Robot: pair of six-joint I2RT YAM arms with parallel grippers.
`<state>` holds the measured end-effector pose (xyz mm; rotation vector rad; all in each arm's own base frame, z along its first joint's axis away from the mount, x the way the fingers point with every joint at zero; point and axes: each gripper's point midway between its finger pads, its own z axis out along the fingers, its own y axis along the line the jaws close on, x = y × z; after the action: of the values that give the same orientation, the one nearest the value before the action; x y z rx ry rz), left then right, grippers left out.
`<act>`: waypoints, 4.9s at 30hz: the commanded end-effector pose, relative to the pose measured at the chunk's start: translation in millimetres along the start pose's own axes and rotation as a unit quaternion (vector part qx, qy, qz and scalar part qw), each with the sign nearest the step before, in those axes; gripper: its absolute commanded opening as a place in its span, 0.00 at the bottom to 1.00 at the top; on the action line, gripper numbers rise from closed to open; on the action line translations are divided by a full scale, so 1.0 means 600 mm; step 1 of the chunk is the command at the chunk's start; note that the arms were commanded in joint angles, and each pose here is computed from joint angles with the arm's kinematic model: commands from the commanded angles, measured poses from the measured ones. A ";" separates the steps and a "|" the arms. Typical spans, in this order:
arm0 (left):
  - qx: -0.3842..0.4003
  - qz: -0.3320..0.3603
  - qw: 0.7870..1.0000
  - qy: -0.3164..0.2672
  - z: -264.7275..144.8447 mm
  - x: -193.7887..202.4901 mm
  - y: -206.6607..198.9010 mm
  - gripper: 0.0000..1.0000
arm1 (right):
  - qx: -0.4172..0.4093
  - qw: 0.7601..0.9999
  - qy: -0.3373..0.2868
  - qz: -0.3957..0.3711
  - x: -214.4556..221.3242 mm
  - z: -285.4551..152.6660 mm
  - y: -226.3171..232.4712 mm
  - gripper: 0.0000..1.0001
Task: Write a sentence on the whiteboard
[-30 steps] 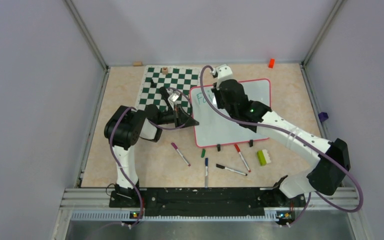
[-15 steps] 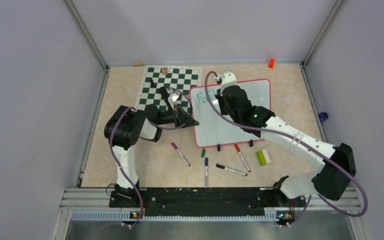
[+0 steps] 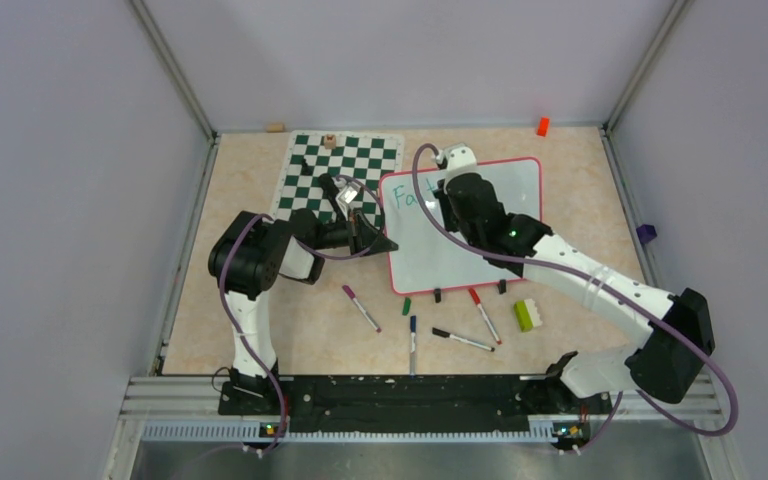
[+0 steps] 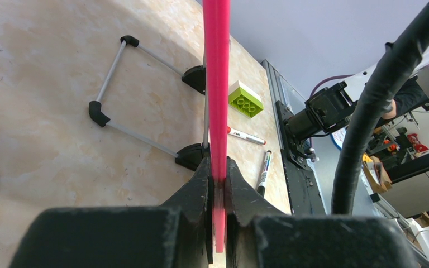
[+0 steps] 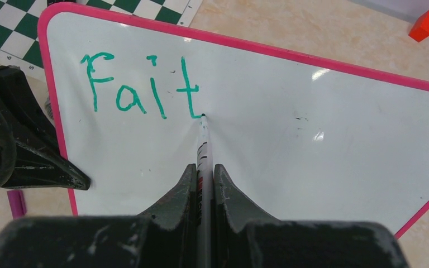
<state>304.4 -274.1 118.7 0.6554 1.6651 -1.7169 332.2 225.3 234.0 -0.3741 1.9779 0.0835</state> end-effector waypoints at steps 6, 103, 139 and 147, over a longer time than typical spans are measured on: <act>0.041 0.073 0.996 0.011 0.006 -0.006 -0.038 0.00 | 0.007 0.997 -0.070 0.029 -0.090 -0.031 -0.020 0.00; 0.041 0.076 0.996 0.010 0.006 -0.008 -0.040 0.00 | 0.039 0.999 -0.023 0.007 -0.066 -0.003 -0.044 0.00; 0.040 0.077 0.996 0.011 0.006 -0.004 -0.036 0.00 | 0.001 0.997 -0.064 0.040 -0.101 -0.070 -0.051 0.00; 0.040 0.078 0.996 0.011 0.006 -0.005 -0.037 0.00 | 0.003 0.997 -0.059 0.039 -0.100 -0.049 -0.042 0.00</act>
<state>304.1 -274.3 118.8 0.6612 1.6610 -1.7147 325.0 203.4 276.6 -0.3368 1.9392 0.1120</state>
